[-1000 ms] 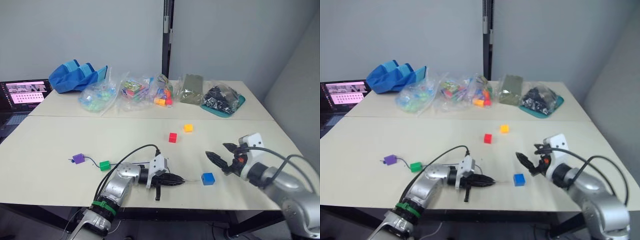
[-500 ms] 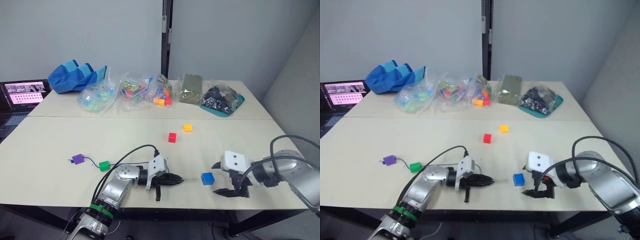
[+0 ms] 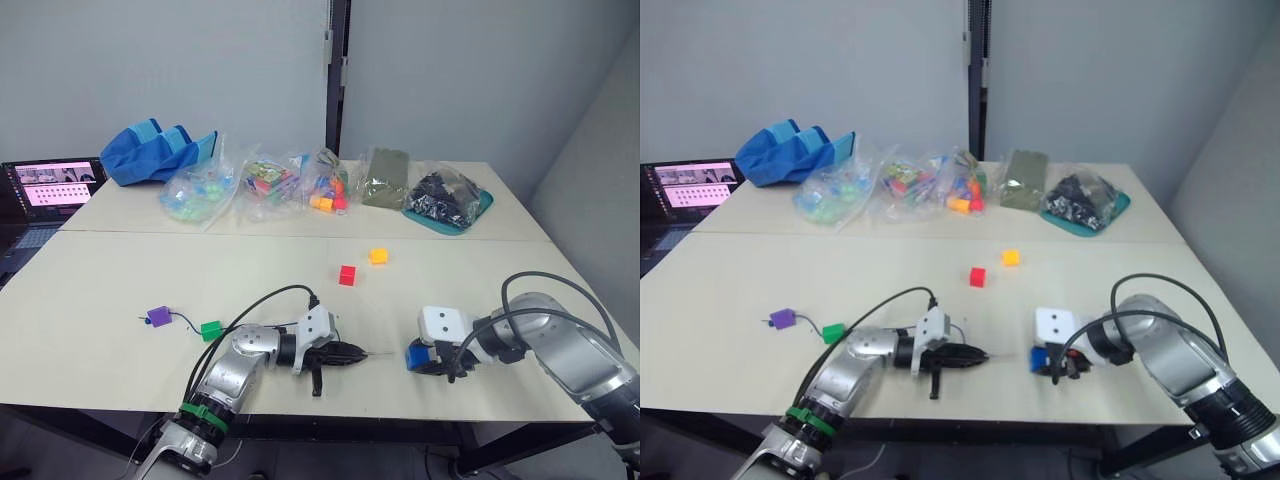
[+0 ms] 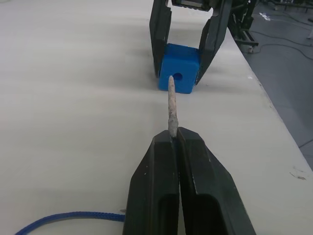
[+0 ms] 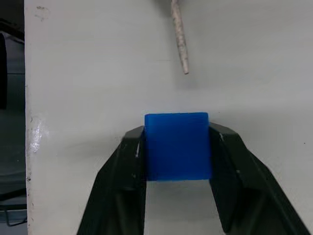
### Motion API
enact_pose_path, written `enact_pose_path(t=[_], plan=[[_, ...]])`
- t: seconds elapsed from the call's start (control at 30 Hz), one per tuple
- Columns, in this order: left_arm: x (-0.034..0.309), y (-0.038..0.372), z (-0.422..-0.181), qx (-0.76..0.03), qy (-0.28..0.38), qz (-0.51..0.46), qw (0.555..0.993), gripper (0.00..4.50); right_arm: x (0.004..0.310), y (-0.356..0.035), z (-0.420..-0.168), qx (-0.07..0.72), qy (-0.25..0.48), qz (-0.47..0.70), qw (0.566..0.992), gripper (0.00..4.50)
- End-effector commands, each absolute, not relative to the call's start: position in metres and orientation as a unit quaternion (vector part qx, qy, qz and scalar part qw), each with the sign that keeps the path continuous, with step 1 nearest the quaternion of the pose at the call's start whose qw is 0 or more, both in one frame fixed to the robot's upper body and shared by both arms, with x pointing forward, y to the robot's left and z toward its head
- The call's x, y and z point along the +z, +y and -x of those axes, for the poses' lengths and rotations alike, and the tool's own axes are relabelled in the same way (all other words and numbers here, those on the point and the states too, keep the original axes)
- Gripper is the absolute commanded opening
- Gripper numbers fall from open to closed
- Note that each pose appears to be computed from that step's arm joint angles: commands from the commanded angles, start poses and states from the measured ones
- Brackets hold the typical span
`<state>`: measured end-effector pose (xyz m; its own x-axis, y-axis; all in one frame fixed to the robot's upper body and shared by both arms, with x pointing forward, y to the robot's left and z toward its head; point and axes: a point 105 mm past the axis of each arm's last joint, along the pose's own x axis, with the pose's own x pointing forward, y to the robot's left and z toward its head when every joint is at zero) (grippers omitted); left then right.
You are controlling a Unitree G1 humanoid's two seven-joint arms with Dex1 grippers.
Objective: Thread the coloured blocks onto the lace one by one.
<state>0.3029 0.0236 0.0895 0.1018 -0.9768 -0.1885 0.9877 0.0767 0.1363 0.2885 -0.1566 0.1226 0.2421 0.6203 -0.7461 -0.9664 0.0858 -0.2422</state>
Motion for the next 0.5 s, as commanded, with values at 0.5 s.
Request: enact_pose_path(t=[0.5], plan=[[0.087,0.021,-0.306,-0.684,0.017,-0.146,0.714,0.0,0.117,-0.147,-0.291,0.525,0.244,0.365,0.729,1.18]])
